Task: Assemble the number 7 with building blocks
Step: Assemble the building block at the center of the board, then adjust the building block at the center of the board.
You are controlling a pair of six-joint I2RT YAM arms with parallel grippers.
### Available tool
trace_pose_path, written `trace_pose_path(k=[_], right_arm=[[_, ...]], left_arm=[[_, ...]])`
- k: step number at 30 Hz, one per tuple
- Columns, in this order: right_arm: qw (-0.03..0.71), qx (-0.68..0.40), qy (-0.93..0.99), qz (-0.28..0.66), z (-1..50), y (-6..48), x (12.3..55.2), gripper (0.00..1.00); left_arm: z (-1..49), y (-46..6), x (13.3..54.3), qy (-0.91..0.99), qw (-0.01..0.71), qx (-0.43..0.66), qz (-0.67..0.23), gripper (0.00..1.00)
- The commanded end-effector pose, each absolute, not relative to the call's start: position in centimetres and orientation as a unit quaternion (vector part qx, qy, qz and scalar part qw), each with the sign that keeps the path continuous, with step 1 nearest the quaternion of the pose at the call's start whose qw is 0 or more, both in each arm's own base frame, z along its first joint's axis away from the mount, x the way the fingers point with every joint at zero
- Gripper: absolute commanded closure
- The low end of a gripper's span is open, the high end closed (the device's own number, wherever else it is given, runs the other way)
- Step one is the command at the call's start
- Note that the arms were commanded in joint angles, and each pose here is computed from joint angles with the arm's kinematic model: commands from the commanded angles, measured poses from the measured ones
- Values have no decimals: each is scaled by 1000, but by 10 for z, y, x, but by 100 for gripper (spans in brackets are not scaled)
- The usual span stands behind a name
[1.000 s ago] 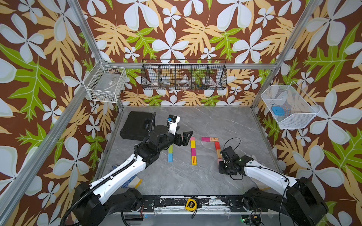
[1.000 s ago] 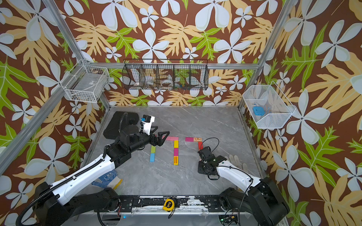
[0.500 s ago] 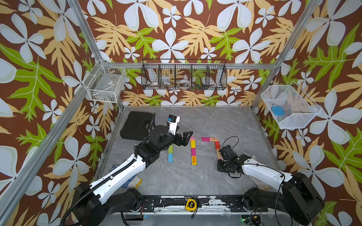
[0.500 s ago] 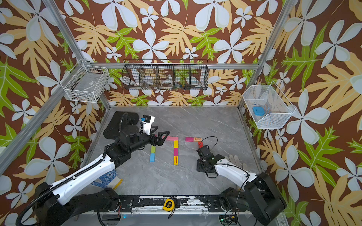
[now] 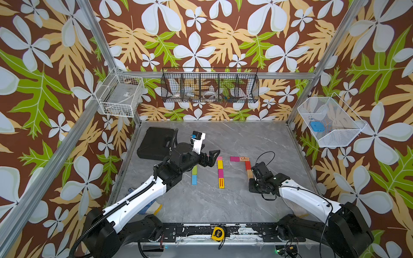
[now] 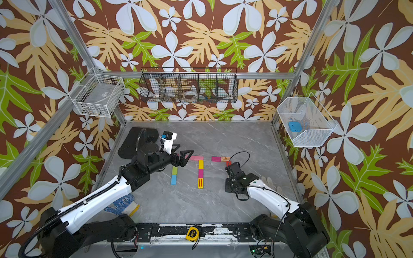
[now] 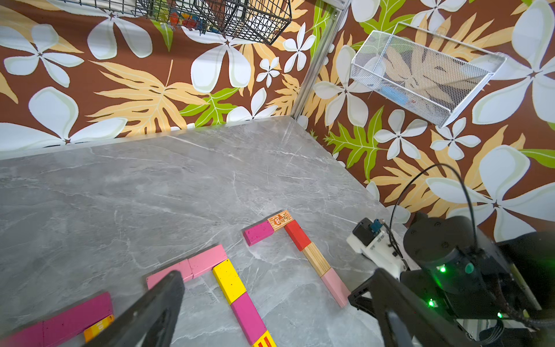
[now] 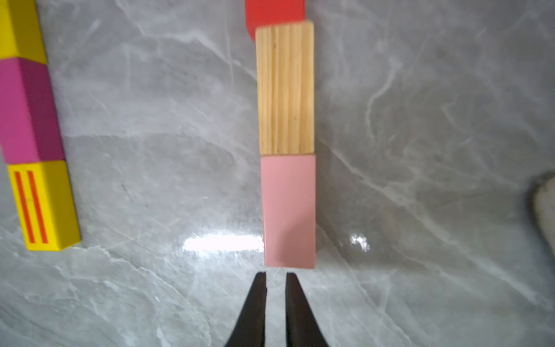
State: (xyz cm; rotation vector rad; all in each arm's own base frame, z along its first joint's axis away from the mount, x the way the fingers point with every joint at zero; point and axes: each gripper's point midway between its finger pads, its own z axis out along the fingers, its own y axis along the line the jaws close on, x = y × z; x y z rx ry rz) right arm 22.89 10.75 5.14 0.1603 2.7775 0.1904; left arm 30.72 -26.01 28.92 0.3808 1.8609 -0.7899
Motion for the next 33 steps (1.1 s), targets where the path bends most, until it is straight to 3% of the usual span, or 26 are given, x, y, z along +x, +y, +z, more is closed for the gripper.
trace_pose_path(k=[1, 11, 18, 26, 33], right_arm=[[180, 44, 981, 48, 59, 98, 240, 85], [225, 39, 972, 56, 80, 78, 319, 86], [248, 24, 968, 25, 72, 72, 376, 89], [250, 26, 966, 57, 51, 69, 413, 91], [247, 14, 966, 80, 40, 71, 423, 91]], left_arm=[[297, -262, 310, 766, 525, 162, -333, 2], [262, -280, 325, 800, 477, 166, -325, 3], [219, -307, 345, 833, 412, 159, -333, 13], [185, -335, 374, 863, 367, 143, -316, 21], [142, -359, 398, 899, 315, 144, -266, 55]])
